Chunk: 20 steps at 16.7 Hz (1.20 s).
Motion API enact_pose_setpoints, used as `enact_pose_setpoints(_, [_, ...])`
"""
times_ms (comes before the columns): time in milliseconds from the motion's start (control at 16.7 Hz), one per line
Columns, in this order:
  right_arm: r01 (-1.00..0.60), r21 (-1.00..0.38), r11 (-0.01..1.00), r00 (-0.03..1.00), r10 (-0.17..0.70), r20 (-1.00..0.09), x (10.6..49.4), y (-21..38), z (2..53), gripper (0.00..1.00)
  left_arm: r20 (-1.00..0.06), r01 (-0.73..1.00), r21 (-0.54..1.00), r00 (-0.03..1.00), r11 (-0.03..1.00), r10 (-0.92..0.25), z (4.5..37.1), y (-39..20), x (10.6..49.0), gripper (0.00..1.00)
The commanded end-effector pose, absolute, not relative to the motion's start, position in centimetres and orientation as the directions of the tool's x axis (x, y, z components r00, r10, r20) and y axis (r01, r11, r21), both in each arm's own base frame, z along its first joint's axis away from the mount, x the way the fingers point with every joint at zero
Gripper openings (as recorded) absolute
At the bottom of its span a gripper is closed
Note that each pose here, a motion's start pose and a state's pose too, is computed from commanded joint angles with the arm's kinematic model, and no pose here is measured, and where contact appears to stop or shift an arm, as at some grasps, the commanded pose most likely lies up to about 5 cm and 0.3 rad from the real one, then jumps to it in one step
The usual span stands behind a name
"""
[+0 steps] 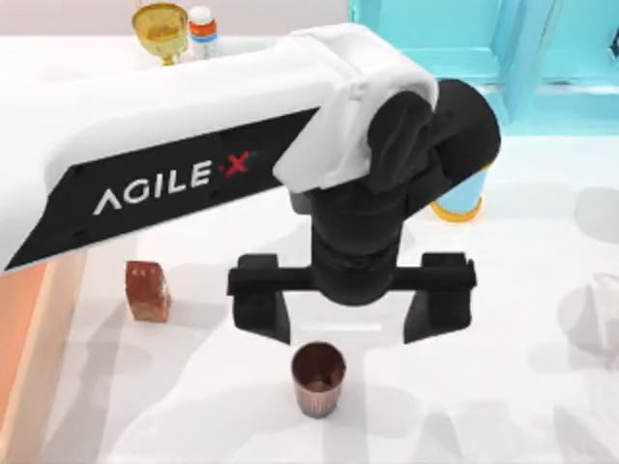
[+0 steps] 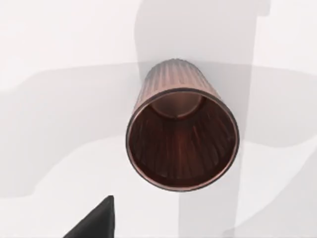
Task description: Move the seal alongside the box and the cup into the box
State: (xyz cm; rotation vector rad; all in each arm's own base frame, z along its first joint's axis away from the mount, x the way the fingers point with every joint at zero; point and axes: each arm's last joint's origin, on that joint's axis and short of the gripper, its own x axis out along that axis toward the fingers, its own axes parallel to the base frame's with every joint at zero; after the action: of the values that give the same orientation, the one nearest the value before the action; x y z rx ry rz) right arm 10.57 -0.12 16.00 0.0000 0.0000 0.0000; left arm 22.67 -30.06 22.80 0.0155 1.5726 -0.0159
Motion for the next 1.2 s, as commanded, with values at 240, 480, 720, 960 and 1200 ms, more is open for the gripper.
enact_pose_setpoints(240, [0.0, 0.0, 1.0, 1.0, 0.0, 0.0, 10.6, -0.1, 16.0, 1.0, -1.0, 0.02, 0.002, -0.004, 1.0, 0.002, 21.6, -30.0, 22.8, 1.0])
enact_pose_setpoints(480, [0.0, 0.0, 1.0, 1.0, 0.0, 0.0, 10.6, -0.1, 16.0, 1.0, -1.0, 0.02, -0.007, 0.004, 1.0, -0.007, 17.4, -30.2, 22.9, 1.0])
enact_pose_setpoints(720, [0.0, 0.0, 1.0, 1.0, 0.0, 0.0, 10.6, -0.1, 16.0, 1.0, -1.0, 0.02, 0.0, -0.002, 1.0, 0.0, 14.8, -30.1, 22.7, 1.0])
enact_pose_setpoints(960, [0.0, 0.0, 1.0, 1.0, 0.0, 0.0, 10.6, -0.1, 16.0, 1.0, -1.0, 0.02, 0.0, -0.002, 1.0, 0.0, 14.8, -30.1, 22.7, 0.92])
enact_pose_setpoints(1200, [0.0, 0.0, 1.0, 1.0, 0.0, 0.0, 10.6, -0.1, 16.0, 1.0, -1.0, 0.02, 0.0, -0.002, 1.0, 0.0, 14.8, -30.1, 22.7, 0.62])
